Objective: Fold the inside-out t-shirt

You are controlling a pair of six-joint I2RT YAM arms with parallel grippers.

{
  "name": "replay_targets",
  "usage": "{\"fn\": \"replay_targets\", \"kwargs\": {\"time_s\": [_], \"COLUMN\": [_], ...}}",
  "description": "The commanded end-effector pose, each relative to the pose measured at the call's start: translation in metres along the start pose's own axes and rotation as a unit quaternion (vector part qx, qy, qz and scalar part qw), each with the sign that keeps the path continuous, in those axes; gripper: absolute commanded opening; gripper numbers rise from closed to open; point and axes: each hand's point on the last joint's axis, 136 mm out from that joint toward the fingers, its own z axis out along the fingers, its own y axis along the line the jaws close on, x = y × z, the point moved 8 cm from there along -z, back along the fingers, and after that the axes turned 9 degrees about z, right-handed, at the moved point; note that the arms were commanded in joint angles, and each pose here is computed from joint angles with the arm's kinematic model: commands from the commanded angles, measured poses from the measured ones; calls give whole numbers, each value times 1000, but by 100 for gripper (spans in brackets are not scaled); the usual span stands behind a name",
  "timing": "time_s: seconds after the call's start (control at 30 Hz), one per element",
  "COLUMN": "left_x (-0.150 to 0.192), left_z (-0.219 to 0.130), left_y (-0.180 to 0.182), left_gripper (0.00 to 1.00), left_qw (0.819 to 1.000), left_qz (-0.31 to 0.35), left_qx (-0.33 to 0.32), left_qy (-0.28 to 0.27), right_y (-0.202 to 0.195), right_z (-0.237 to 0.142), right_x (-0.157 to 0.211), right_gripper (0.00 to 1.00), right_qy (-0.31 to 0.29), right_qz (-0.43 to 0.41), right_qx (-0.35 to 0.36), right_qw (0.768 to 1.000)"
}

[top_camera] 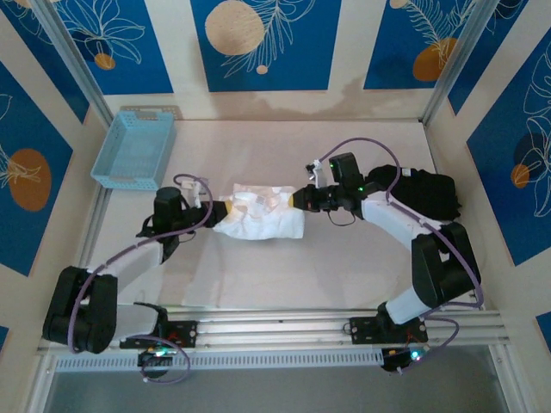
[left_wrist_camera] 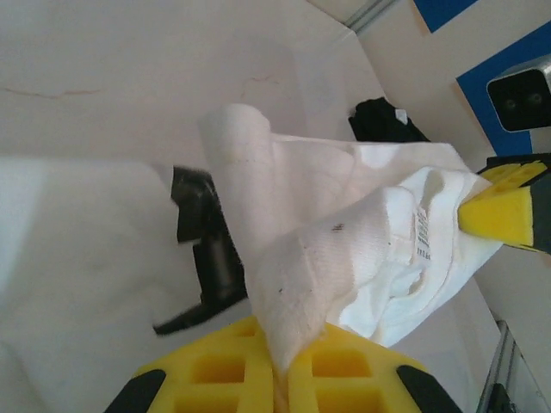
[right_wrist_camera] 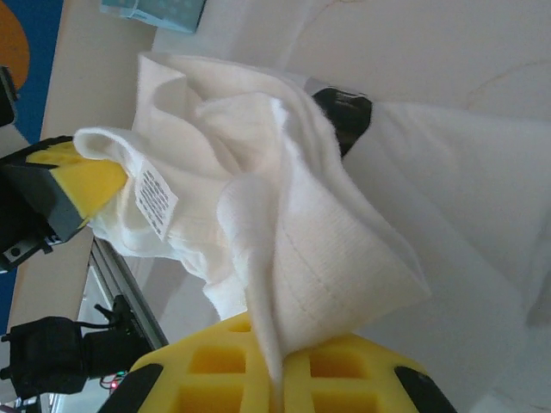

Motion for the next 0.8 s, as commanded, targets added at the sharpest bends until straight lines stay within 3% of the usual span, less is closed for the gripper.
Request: {"fn": "replay_targets", "kwargs": {"time_s": [0.0, 0.4, 0.5, 0.57, 0.77], "left_x": [18, 38, 41, 37, 22], "left_z": [0, 25, 30, 33, 19], "left_y": [16, 78, 93, 95, 83], "left_gripper": [0, 2, 31, 43, 62], "left_qw": [998, 973, 962, 961, 960], "left_qz": [-2, -13, -16, -14, -5], "left_qx": [-60, -220, -258, -259, -267], "left_qy": [23, 74, 93, 93, 84], "right_y": [-6, -48, -62, -67, -46], "right_z": [10, 89, 105, 98, 52], "right_x": [-8, -45, -52, -56, -41], "right_gripper": [0, 8, 20, 30, 53], "right_qy": [6, 68, 90, 83, 57], "right_qz": [20, 63, 73, 66, 43], "right_qx": [20, 74, 109, 133, 124], "right_qw": [1000, 993, 987, 986, 990]}}
